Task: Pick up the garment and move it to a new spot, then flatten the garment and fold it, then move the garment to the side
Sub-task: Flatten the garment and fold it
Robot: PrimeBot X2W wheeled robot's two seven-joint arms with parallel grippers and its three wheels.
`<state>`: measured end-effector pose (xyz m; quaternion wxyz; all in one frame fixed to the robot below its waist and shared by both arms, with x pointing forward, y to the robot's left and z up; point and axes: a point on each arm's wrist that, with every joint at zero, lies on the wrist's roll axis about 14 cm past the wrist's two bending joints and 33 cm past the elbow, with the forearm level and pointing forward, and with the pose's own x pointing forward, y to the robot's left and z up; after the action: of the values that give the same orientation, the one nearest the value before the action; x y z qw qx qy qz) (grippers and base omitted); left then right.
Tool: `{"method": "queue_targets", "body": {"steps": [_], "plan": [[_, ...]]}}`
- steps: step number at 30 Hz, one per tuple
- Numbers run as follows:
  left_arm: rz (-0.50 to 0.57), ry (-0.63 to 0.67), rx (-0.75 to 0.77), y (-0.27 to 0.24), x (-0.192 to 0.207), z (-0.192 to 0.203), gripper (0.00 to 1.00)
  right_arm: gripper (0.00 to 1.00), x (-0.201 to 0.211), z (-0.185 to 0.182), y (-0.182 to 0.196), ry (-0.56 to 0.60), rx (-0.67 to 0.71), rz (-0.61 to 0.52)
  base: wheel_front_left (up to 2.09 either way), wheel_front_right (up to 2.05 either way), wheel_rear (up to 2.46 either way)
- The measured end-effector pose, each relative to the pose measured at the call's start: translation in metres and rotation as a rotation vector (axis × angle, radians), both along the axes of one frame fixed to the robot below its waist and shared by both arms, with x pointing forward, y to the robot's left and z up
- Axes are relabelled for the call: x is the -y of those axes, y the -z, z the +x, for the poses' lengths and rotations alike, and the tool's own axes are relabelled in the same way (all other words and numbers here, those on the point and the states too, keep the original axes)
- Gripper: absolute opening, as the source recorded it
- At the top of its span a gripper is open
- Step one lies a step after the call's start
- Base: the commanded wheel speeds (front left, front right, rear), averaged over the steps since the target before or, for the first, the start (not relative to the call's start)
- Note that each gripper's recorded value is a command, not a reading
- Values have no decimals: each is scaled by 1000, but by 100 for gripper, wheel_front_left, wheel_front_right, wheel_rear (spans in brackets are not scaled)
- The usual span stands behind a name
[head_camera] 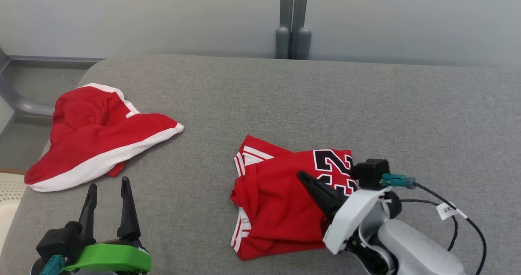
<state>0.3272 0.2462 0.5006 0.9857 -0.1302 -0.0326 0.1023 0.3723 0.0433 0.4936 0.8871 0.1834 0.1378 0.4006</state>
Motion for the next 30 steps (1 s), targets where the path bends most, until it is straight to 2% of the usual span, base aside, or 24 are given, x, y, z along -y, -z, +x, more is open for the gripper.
{"method": "queue_targets", "body": {"steps": [2,4,5,6,7,8,9,14,19,26,30], "plan": [[3,12,9,-3,3,3,100,0,16,10,-10,52,51,12,0,0,0],[5,26,15,-5,7,7,100,14,34,21,-22,110,110,23,0,0,0],[7,33,17,-5,9,9,100,14,45,27,-30,146,141,32,0,0,0],[8,40,19,-6,12,11,100,22,55,33,-37,178,169,36,0,0,0],[9,46,21,-6,13,13,100,35,67,39,-43,214,195,41,0,0,0],[9,52,23,-7,15,15,100,83,77,43,-49,243,214,45,0,0,0],[9,59,25,-8,17,17,100,100,88,47,-54,276,236,48,0,0,0],[8,89,37,-11,26,27,100,100,141,58,-80,428,344,44,0,0,0],[21,127,70,-21,35,36,100,100,182,52,-92,554,436,7,0,0,0],[24,164,92,-26,48,41,100,100,211,34,-78,682,437,-31,0,0,0],[31,173,89,-24,51,43,100,100,213,29,-65,700,412,-54,0,0,0]]}}
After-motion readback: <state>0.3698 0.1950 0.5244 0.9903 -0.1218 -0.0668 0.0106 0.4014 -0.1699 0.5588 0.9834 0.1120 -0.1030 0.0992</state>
